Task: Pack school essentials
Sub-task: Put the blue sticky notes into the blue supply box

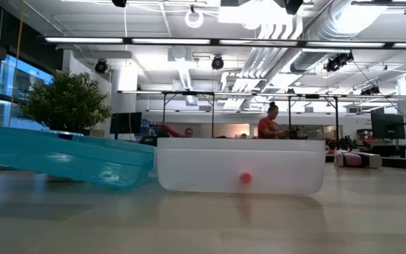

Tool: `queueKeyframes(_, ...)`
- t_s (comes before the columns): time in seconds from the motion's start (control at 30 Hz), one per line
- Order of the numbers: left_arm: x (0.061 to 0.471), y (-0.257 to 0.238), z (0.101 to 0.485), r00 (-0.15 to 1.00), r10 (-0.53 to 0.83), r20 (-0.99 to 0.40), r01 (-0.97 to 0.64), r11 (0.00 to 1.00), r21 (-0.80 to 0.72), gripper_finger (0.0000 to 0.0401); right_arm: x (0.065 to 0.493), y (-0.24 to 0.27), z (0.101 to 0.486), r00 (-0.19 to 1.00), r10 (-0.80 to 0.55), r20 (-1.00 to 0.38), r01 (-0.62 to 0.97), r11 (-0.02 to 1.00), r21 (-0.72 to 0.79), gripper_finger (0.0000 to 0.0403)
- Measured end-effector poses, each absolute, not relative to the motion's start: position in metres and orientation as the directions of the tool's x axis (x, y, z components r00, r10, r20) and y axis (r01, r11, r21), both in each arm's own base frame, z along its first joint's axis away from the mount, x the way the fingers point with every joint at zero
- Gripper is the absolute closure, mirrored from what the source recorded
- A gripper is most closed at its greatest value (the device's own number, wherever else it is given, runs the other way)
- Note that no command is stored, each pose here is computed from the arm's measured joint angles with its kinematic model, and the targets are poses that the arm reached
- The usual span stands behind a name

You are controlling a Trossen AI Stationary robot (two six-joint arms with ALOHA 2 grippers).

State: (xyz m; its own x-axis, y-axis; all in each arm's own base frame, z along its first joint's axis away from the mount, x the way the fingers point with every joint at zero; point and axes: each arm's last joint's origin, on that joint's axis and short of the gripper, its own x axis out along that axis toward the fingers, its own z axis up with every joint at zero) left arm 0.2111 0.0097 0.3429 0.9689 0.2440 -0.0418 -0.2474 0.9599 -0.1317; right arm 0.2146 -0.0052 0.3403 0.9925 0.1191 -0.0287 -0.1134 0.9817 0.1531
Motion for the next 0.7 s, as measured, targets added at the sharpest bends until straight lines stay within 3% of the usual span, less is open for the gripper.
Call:
queueKeyframes(0.13, 0.210, 0.011, 0.337, 0.956, 0.276, -0.101, -0.290, 0.941, -0.175, 0.0383, 0.215, -0.005, 0.340, 0.992, 0.119, -0.036, -0.112, 0.982, 0.154, 0.0403)
queueKeyframes(0.27, 0.205, 0.013, 0.316, 0.885, 0.355, -0.303, -0.428, 0.875, -0.225, 0.0333, 0.215, -0.005, 0.339, 0.992, 0.118, -0.041, -0.111, 0.982, 0.155, 0.0403)
queueKeyframes(0.5, 0.186, 0.013, 0.265, 0.604, 0.376, -0.703, -0.679, 0.705, -0.206, 0.0228, 0.215, -0.005, 0.337, 0.991, 0.118, -0.060, -0.107, 0.980, 0.166, 0.0403)
queueKeyframes(0.7, 0.174, 0.010, 0.233, 0.397, 0.281, -0.874, -0.802, 0.569, -0.182, 0.0198, 0.215, -0.005, 0.336, 0.990, 0.118, -0.073, -0.104, 0.980, 0.168, 0.0403)
